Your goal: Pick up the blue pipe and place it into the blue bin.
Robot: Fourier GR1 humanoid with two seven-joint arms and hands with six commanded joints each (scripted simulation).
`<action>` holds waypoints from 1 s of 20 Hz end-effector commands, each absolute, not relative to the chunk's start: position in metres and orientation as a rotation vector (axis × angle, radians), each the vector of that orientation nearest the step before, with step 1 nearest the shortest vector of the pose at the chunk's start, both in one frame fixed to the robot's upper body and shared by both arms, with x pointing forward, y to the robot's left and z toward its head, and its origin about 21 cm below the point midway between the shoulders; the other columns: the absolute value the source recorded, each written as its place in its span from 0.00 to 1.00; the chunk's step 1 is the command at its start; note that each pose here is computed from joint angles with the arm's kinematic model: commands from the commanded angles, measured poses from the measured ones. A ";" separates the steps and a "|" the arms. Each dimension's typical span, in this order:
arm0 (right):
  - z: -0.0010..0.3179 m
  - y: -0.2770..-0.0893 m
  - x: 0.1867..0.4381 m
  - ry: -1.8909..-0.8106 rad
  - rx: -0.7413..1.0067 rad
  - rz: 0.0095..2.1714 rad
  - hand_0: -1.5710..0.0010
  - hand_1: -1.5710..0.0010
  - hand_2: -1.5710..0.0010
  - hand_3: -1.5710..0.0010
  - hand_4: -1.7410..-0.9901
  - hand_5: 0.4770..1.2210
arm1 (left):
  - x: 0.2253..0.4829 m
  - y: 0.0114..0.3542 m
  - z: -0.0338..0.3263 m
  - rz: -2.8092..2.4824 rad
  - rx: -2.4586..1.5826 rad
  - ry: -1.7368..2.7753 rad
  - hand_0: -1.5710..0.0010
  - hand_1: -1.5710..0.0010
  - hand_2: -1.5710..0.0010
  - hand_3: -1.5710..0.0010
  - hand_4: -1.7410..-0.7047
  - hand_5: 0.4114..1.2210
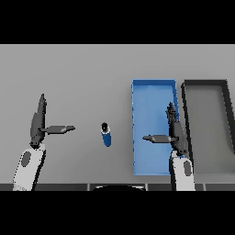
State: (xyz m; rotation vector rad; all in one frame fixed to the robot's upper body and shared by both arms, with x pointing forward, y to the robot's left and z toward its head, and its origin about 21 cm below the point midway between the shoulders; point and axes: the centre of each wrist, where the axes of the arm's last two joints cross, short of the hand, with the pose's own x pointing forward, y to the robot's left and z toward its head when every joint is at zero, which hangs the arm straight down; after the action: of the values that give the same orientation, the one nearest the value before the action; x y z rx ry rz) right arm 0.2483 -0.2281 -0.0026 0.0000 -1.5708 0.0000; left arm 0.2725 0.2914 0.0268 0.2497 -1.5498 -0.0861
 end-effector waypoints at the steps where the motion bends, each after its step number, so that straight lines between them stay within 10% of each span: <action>1: -0.003 -0.229 0.248 -1.572 -0.001 -0.001 1.00 1.00 1.00 1.00 0.69 0.17 | 0.272 0.291 0.027 -0.086 0.249 -1.556 1.00 1.00 1.00 1.00 0.71 0.22; 20: 0.013 -0.254 0.221 -1.666 -0.084 0.317 1.00 1.00 1.00 1.00 0.69 0.16 | 0.235 0.300 0.034 -0.648 -0.072 -1.526 1.00 1.00 1.00 1.00 0.69 0.19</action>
State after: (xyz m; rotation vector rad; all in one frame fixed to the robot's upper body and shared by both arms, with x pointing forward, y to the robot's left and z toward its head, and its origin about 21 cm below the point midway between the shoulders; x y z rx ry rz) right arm 0.2206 -0.2544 0.0126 -0.0852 -1.6645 0.3172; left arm 0.2346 0.3005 0.0342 -0.0720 -1.5256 -0.6487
